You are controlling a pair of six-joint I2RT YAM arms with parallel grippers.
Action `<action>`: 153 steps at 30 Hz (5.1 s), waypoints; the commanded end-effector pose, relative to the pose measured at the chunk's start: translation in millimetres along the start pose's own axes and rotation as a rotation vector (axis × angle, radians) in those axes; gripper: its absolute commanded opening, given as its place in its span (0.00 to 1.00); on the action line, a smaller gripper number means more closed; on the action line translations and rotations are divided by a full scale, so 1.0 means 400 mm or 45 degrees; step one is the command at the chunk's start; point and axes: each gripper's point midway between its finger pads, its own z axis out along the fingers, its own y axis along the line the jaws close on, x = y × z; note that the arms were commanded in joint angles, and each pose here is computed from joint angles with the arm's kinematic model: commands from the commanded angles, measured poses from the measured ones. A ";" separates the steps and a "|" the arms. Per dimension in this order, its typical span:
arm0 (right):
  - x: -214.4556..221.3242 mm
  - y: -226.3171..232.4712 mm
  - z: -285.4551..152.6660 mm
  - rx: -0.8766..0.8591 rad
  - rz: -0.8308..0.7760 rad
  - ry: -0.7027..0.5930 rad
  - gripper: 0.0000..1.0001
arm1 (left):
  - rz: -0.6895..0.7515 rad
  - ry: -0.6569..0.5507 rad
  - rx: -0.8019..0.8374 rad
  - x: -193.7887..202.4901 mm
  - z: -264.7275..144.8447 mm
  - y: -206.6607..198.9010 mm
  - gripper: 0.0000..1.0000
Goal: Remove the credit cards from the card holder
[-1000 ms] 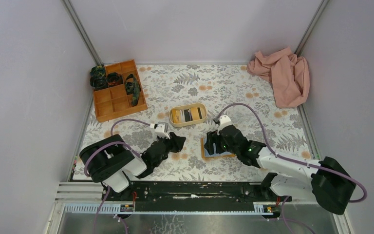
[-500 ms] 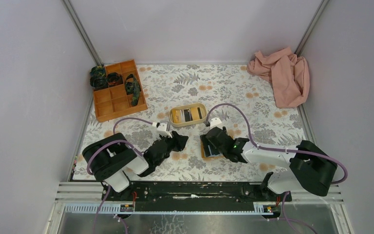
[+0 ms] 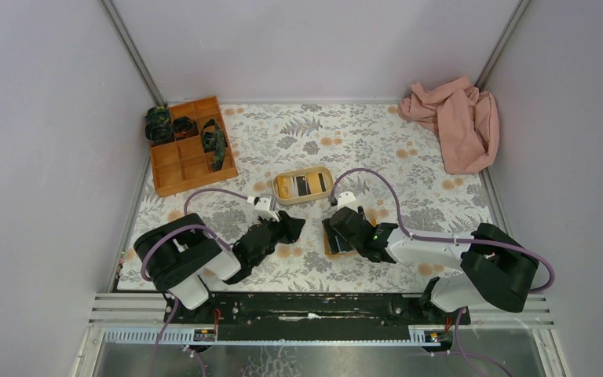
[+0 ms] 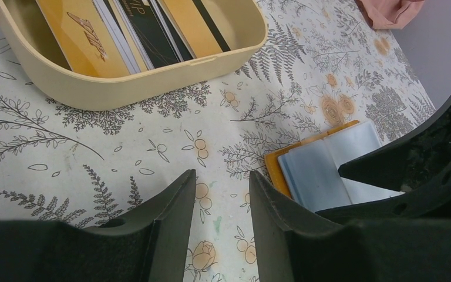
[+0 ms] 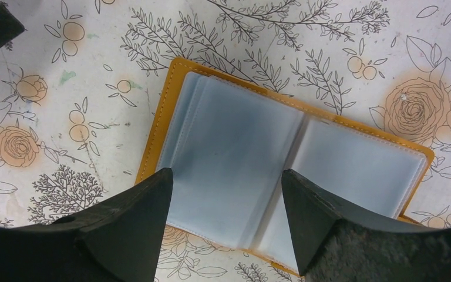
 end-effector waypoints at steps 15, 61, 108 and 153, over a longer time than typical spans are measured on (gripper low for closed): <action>-0.008 0.006 0.012 0.062 0.018 -0.015 0.67 | 0.001 -0.026 0.013 -0.015 0.015 -0.012 0.46; -0.048 -0.036 -0.115 -0.078 0.306 -0.289 0.47 | 0.216 0.285 0.131 0.169 0.102 -0.214 0.21; 0.068 -0.059 -0.035 0.073 0.144 0.007 0.43 | 0.039 0.074 0.125 0.085 0.038 -0.107 0.44; 0.017 0.025 -0.143 -0.455 0.573 -0.250 0.33 | -0.060 0.294 0.502 0.213 0.046 -0.338 0.00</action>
